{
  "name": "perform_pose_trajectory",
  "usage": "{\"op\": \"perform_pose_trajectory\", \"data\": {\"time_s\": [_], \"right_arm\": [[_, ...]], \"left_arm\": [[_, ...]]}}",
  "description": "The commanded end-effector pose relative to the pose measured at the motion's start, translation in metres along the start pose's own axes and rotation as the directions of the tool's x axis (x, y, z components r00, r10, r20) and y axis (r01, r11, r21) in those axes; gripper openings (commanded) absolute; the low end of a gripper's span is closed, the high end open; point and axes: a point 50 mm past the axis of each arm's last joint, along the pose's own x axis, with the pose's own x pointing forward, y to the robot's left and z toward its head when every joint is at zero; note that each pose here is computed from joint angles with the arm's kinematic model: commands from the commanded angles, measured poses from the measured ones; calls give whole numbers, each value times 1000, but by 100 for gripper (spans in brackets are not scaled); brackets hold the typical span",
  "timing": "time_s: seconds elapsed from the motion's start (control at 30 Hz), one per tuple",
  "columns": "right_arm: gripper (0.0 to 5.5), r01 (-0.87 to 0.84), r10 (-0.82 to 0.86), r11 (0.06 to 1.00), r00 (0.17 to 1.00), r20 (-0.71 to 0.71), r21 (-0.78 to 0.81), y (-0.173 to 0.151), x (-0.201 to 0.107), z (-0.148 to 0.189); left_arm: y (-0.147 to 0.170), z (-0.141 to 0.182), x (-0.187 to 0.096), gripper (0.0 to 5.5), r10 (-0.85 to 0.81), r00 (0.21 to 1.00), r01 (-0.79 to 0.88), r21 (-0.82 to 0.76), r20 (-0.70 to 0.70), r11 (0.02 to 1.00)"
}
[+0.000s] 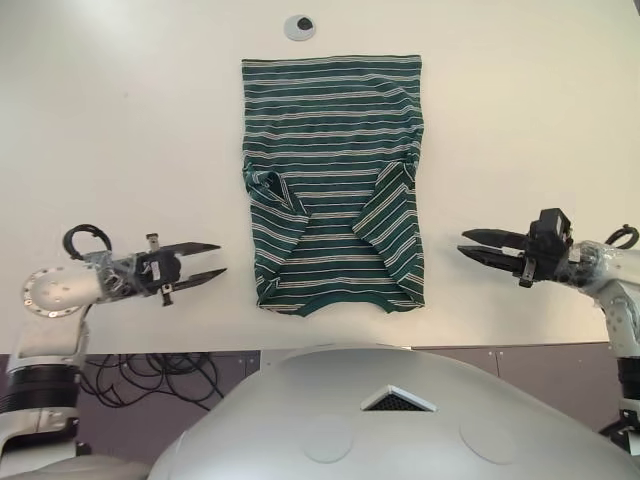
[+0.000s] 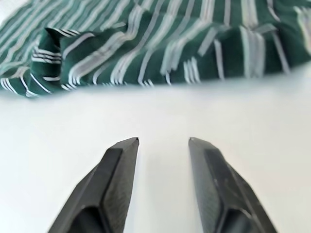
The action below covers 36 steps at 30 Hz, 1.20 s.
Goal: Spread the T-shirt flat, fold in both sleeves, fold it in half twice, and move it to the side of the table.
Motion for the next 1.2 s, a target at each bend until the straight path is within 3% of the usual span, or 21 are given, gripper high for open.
{"op": "perform_pose_trajectory", "data": {"time_s": [0.03,0.17,0.37,0.63,0.83,1.2], "right_arm": [[159,-64,45,991,988,-149,-120,9,-2,-15],[217,-160,28,911,944,-330,-379,16,8,-34],[234,-209,72,784,966,-249,-584,35,30,-35],[234,-253,111,714,962,-251,-653,44,41,-38],[238,-291,159,702,954,-255,-649,50,47,-38],[12,-327,196,672,944,-267,-664,54,52,-39]], "left_arm": [[-27,-12,0,213,-182,975,183,-3,-128,983],[-35,0,23,258,-155,987,159,149,-41,976],[-39,6,47,261,-130,989,110,241,70,964],[-43,6,70,261,-188,974,152,253,124,956],[-45,5,71,152,-218,968,180,257,126,949],[-47,4,73,9,-233,963,195,249,132,948]]}}
